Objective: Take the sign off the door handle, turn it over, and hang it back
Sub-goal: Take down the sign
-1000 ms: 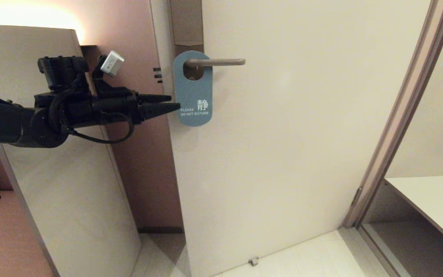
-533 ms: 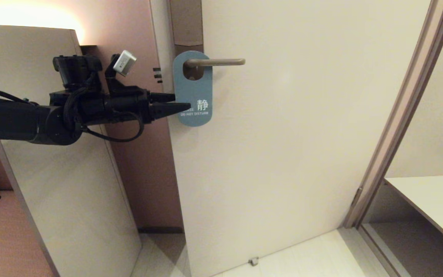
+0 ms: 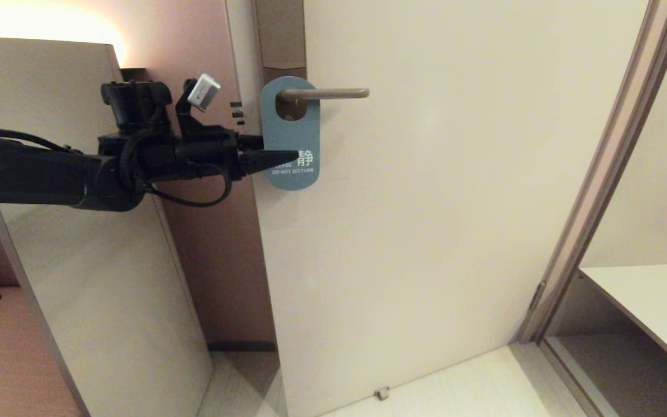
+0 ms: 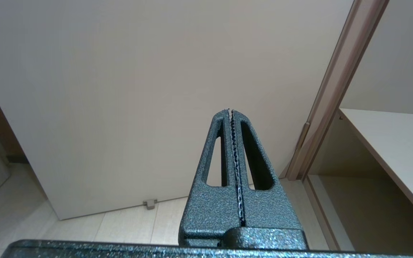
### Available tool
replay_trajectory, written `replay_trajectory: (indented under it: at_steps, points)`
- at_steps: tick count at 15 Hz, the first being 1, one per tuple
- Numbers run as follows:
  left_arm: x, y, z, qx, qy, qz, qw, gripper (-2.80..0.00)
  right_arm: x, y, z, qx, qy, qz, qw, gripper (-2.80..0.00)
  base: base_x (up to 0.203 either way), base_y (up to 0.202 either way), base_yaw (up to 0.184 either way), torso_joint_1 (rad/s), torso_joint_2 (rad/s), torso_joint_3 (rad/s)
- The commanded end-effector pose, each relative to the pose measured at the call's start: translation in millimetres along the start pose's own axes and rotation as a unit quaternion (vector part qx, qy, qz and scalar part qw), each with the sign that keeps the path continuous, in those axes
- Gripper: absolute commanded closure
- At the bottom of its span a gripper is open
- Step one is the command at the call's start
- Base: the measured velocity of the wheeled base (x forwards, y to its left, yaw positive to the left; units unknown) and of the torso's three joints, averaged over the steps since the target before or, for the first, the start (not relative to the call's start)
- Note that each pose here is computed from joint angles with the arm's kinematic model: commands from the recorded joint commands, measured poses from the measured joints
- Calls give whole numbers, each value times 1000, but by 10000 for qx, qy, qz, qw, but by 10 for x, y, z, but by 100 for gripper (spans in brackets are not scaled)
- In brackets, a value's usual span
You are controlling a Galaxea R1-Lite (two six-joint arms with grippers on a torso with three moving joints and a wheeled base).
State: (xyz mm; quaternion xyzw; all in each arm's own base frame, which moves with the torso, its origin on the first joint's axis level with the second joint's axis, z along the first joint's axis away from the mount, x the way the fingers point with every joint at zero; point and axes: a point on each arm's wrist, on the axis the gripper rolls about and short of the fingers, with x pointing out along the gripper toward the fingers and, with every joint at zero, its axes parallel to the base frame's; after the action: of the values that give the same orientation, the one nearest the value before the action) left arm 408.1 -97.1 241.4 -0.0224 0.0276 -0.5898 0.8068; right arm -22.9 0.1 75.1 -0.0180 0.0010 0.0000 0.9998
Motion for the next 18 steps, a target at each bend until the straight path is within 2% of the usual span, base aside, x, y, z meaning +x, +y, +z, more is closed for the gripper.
replay_trajectory:
  at_steps: [1, 5, 7, 10, 18]
  points:
    - [94, 62, -79, -50, 25, -82, 10000, -280, 1, 0, 0, -4, 6, 0, 10000, 0, 0, 0, 0, 0, 0, 0]
    - [232, 113, -133, -71, 26, -190, 9998, -280, 1, 0, 0, -4, 6, 0, 10000, 0, 0, 0, 0, 0, 0, 0]
    - [271, 129, -104, -172, -10, -207, 9996, -280, 1, 0, 0, -4, 6, 1, 10000, 0, 0, 0, 0, 0, 0, 0]
    - [304, 194, -65, -109, -78, -218, 9997, -280, 1, 0, 0, -4, 6, 0, 10000, 0, 0, 0, 0, 0, 0, 0]
    - [307, 228, -79, -156, -87, -173, 9997, -280, 1, 0, 0, -4, 6, 0, 10000, 0, 0, 0, 0, 0, 0, 0]
